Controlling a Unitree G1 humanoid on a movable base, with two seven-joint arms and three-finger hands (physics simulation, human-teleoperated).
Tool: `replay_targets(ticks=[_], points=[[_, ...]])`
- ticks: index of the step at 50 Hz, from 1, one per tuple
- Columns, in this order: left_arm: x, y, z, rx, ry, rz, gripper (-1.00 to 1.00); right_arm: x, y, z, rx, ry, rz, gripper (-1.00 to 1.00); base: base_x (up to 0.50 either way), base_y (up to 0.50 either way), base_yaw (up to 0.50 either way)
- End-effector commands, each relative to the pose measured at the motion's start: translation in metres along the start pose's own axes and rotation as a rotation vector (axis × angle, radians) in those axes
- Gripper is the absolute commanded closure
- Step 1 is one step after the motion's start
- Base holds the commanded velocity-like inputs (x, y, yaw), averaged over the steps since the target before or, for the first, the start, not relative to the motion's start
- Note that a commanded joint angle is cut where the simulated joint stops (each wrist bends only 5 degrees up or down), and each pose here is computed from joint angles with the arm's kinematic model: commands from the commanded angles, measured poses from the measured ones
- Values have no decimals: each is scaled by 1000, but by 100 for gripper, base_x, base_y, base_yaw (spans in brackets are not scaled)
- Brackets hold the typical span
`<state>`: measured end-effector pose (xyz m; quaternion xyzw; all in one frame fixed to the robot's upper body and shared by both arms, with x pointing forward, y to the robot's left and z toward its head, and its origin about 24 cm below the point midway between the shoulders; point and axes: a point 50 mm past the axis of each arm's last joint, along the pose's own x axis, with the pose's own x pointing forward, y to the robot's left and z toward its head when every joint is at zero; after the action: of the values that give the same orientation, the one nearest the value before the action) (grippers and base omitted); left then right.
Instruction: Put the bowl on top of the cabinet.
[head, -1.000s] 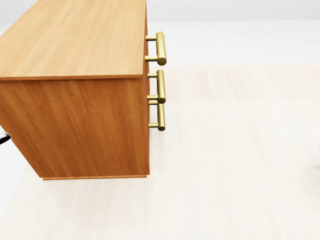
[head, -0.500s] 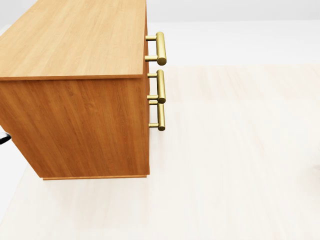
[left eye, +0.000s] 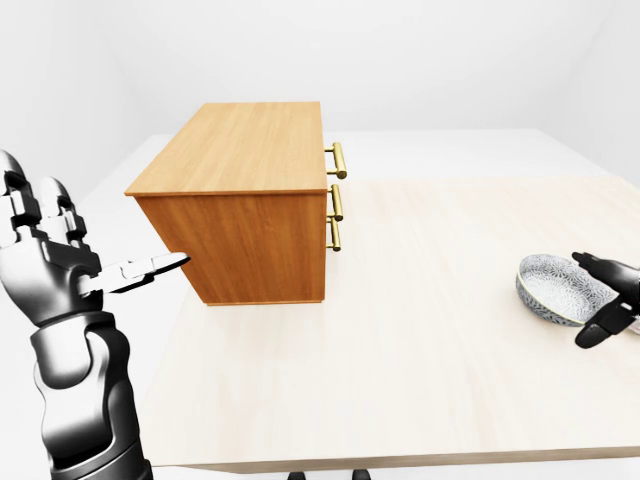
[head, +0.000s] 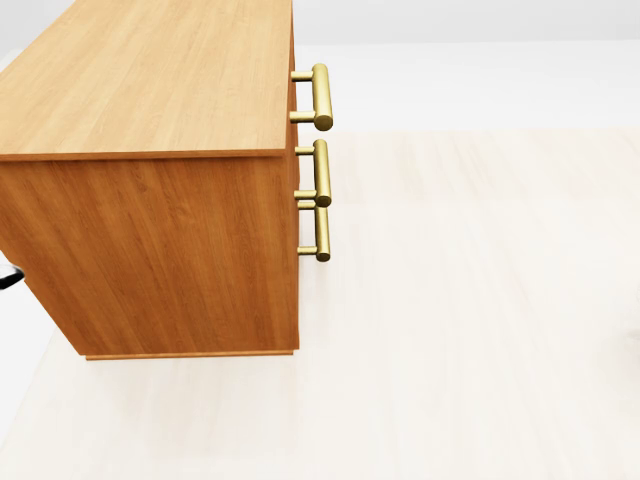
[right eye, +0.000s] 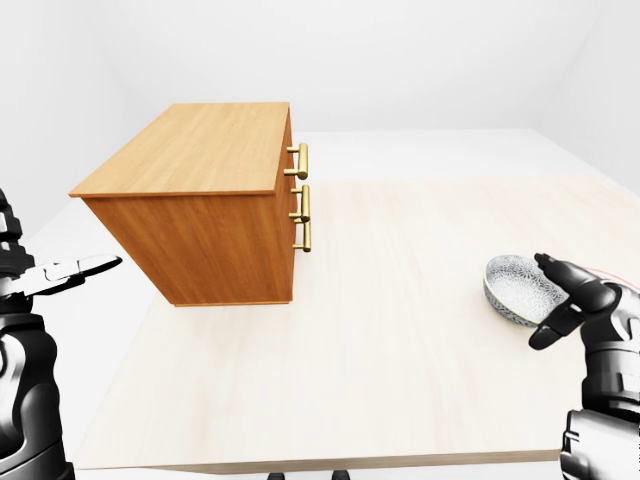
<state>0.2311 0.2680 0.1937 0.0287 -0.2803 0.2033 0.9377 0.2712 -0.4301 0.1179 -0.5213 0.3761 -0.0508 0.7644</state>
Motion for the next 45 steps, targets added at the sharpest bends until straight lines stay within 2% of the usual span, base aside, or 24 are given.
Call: replay_targets(ticks=[1, 11, 45], points=[[1, -1, -4, -6, 15, 12, -100, 5, 4, 14, -11, -21, -1, -100, 0, 0, 0], [1, -1, -4, -6, 17, 14, -100, 14, 27, 15, 16, -22, 33, -100, 0, 0, 0], [1, -1, -6, -5, 22, 14, -100, 21, 63, 7, 44, -3, 90, -100, 0, 0, 0]])
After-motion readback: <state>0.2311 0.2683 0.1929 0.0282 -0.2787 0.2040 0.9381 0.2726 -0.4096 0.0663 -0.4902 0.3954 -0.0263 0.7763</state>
